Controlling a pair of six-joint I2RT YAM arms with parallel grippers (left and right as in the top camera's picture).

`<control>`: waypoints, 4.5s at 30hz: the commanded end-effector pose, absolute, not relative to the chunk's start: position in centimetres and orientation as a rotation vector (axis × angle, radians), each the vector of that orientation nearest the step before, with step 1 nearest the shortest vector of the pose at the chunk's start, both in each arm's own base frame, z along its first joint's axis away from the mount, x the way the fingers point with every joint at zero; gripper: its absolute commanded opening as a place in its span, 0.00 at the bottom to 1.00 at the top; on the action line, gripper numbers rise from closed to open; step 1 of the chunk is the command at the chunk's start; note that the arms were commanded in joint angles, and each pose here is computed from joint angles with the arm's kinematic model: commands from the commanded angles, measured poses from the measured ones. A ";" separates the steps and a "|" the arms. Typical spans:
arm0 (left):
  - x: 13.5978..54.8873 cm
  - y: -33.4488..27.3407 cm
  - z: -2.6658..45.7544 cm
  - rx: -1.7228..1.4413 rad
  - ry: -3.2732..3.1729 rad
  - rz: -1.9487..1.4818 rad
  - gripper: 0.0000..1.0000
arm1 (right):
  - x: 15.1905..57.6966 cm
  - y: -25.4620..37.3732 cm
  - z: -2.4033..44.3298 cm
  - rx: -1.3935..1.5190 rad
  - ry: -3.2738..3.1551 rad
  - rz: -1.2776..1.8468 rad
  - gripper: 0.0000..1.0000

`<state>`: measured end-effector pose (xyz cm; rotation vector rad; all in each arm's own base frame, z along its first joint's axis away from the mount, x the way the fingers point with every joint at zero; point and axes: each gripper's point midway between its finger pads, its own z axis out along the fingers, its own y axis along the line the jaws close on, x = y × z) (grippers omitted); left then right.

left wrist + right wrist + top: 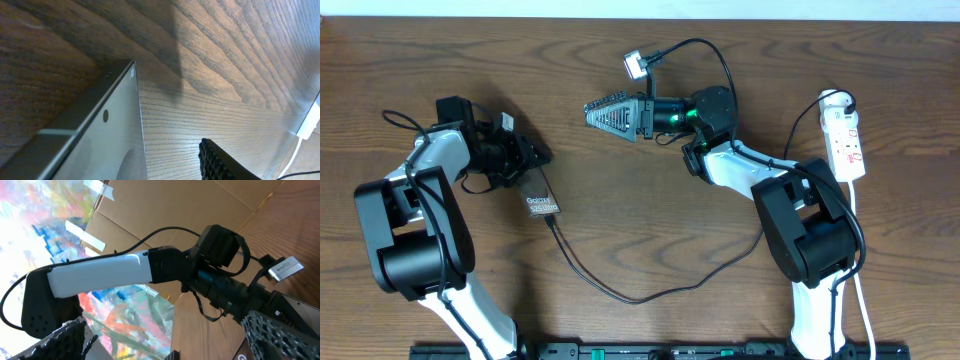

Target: Plug charger to phone and switch on socket

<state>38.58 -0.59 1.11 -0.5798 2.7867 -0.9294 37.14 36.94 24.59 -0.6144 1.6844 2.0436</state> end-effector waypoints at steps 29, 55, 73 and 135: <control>35.5 3.3 -2.7 -0.678 2.976 -0.527 0.75 | 37.3 36.9 25.3 -0.649 1.651 2.024 0.99; 35.8 0.5 -0.4 -0.586 2.919 -0.791 0.76 | 37.1 36.9 25.2 -0.662 1.654 2.027 0.99; 36.4 -2.0 16.8 -0.255 2.509 -0.881 0.98 | 36.7 36.8 25.0 -0.691 1.662 2.032 0.99; 27.1 -8.3 34.6 0.216 1.989 -1.036 0.98 | 37.6 -17.8 12.3 0.652 2.607 -0.118 0.99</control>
